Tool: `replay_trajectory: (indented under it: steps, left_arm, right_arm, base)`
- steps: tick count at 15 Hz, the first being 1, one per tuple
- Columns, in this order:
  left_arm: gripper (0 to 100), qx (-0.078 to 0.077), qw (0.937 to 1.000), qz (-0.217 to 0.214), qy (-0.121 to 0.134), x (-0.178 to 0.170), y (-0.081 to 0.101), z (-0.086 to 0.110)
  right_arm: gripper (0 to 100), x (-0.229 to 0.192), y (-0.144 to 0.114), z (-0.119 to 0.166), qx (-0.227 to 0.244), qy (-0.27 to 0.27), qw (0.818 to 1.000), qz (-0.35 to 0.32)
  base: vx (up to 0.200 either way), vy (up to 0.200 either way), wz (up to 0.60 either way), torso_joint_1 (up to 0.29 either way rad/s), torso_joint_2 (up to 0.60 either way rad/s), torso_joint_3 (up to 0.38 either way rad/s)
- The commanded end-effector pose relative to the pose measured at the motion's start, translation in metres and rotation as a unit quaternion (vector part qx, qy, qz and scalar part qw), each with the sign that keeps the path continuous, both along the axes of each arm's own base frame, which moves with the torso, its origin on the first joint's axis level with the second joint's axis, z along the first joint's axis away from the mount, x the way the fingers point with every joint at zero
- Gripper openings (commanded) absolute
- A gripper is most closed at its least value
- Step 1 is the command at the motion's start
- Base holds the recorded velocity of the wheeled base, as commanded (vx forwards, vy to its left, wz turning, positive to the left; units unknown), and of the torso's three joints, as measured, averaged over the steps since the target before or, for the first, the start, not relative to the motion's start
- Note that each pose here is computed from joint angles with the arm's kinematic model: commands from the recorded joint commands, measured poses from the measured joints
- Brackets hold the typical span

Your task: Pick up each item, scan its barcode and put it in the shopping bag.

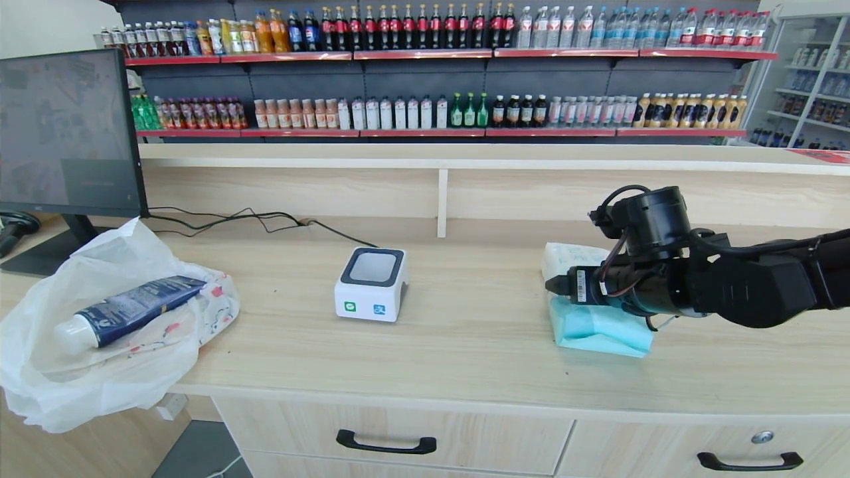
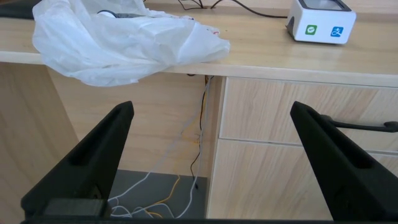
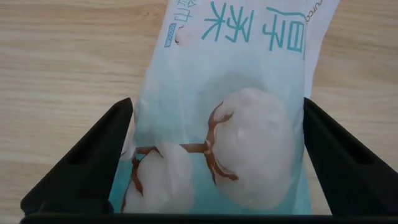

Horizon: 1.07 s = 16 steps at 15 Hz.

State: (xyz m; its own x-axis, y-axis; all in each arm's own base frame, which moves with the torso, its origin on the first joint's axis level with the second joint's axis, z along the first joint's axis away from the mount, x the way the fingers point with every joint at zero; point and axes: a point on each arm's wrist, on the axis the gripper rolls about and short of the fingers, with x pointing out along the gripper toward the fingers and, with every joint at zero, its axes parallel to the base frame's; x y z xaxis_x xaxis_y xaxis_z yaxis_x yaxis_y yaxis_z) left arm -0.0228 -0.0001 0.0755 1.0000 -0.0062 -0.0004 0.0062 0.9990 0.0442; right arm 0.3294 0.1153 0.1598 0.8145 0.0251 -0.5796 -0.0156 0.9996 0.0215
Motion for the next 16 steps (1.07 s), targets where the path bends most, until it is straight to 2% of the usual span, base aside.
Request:
replay_trajectory:
  steps: [1,10,11,16]
  left_arm:
    - [100,0.000,1.0000,0.000,0.000,0.000,0.000,0.000]
    - [100,0.000,1.0000,0.000,0.000,0.000,0.000,0.000]
    - [100,-0.001,1.0000,0.000,0.000,0.000,0.000,0.000]
    - [100,0.000,1.0000,0.000,0.000,0.000,0.000,0.000]
  right_arm:
    - [100,0.003,0.000,-0.006,-0.002,0.008,1.000,-0.001]
    - [100,0.007,-0.006,-0.020,-0.015,0.027,0.999,-0.017]
    - [0,0.007,-0.006,-0.020,-0.014,0.025,0.999,-0.018]
    - [0,0.005,-0.008,-0.017,-0.004,0.024,0.999,-0.026]
  base:
    - [0.000,0.000,0.00,0.000,0.00,0.000]
    - [0.000,0.000,0.00,0.000,0.00,0.000]
    - [0.000,0.000,0.00,0.000,0.00,0.000]
    - [0.000,0.000,0.00,0.000,0.00,0.000]
